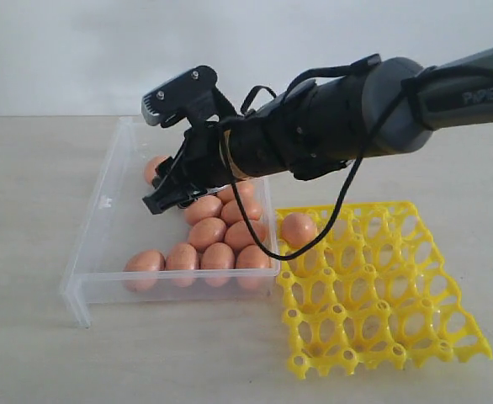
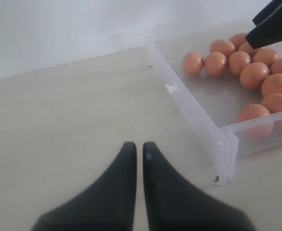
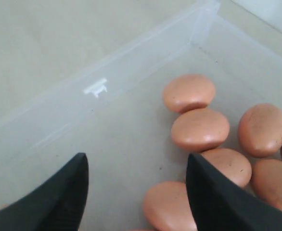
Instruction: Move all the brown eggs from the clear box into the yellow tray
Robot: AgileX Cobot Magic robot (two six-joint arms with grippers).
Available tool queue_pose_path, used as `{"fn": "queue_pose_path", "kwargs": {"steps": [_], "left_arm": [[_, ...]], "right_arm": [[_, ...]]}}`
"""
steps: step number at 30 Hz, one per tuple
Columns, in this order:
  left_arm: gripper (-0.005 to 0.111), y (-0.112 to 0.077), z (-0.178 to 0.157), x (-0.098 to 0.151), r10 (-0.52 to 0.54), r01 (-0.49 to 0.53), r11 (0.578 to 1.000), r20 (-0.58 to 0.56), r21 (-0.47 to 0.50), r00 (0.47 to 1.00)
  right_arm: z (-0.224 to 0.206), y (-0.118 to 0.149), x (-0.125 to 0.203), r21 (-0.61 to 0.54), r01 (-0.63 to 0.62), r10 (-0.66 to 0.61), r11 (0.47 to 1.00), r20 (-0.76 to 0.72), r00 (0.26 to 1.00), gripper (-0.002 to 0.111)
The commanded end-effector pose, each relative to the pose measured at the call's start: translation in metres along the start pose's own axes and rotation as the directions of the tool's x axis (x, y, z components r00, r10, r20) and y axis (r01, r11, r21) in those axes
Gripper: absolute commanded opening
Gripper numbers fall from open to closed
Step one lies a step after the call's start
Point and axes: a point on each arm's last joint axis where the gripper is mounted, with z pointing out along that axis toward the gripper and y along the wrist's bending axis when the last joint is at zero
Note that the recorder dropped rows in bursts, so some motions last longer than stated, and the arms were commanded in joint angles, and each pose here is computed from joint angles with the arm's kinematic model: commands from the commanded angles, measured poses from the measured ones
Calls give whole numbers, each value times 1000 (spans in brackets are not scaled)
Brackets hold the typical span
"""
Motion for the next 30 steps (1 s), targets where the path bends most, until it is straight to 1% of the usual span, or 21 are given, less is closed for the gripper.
{"fn": "queue_pose_path", "kwargs": {"steps": [1, 3, 7, 14, 19, 22, 24, 25, 26, 27, 30], "left_arm": [[4, 0, 0, 1, -12, 12, 1000, 3, -4, 1000], [4, 0, 0, 1, -12, 12, 1000, 3, -4, 1000], [4, 0, 0, 1, -12, 12, 1000, 3, -4, 1000], [4, 0, 0, 1, -12, 12, 1000, 3, -4, 1000], [4, 0, 0, 1, -12, 12, 1000, 3, -4, 1000], [4, 0, 0, 1, -12, 12, 1000, 3, -4, 1000], [4, 0, 0, 1, -12, 12, 1000, 3, -4, 1000], [4, 0, 0, 1, -12, 12, 1000, 3, -4, 1000], [4, 0, 0, 1, -12, 12, 1000, 3, -4, 1000], [4, 0, 0, 1, -12, 12, 1000, 3, -4, 1000], [4, 0, 0, 1, -12, 12, 1000, 3, -4, 1000]], "right_arm": [[26, -5, 12, 29, 97, -96, 995, -37, 995, 54], [35, -7, 17, 37, 96, -94, 995, -49, 994, 54], [42, -14, 26, 110, 163, -154, 980, -89, 984, 54], [56, -15, 46, 101, 213, -197, 972, -145, 970, 54], [66, -14, 61, 89, 202, -184, 975, -180, 966, 54], [68, -14, 64, 102, 157, -136, 982, -184, 973, 54], [68, -15, 64, 110, 119, -98, 987, -180, 979, 49], [68, -15, 63, 115, 96, -75, 989, -175, 982, 40], [67, -15, 62, 115, 89, -69, 989, -170, 983, 34], [64, -14, 58, 115, 67, -48, 991, -159, 986, 24], [51, -13, 38, 109, 17, -6, 994, -102, 995, 7]]}}
